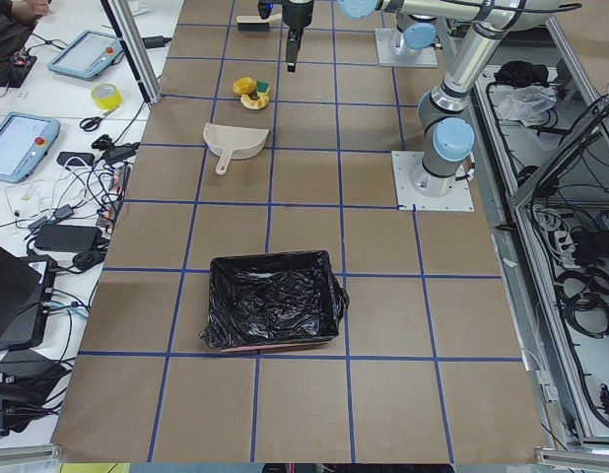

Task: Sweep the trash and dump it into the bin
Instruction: 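Lower the left gripper to the dustpan while the right descends to the brush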

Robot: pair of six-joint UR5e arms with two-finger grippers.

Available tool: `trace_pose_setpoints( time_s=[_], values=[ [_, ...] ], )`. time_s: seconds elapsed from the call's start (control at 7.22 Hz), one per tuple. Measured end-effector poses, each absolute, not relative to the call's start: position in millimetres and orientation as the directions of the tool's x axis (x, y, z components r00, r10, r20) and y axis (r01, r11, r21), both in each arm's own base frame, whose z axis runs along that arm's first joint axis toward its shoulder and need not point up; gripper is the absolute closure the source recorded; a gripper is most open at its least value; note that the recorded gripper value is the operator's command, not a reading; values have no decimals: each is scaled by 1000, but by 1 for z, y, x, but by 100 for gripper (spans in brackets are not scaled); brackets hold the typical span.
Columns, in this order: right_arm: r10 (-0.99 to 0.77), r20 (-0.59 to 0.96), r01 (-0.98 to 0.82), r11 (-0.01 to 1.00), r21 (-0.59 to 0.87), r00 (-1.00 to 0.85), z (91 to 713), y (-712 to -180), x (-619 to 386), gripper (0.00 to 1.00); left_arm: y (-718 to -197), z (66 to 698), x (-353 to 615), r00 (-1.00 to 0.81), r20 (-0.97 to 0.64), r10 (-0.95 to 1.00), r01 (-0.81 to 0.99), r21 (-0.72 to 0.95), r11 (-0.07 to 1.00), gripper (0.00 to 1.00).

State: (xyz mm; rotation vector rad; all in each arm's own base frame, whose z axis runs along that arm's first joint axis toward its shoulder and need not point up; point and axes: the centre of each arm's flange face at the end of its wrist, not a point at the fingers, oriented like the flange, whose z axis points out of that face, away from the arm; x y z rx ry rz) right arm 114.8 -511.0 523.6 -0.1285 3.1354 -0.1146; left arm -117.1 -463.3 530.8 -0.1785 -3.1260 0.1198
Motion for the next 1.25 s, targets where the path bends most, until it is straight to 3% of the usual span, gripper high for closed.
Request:
trace_pose_setpoints(
  time_s=[0.69,0.97,1.25],
  values=[
    [-71,6,-71,996,-51,-997,512,-518,113,0,-465,511,-117,-990,-11,137,138,-91,986,2],
    [-56,4,-57,998,-26,-998,471,-552,105,0,-485,489,-109,-925,-47,376,379,-111,919,3],
    [-45,26,-46,998,-42,-999,398,-588,76,0,-512,456,-94,-769,-80,635,640,-94,763,2]
  ],
)
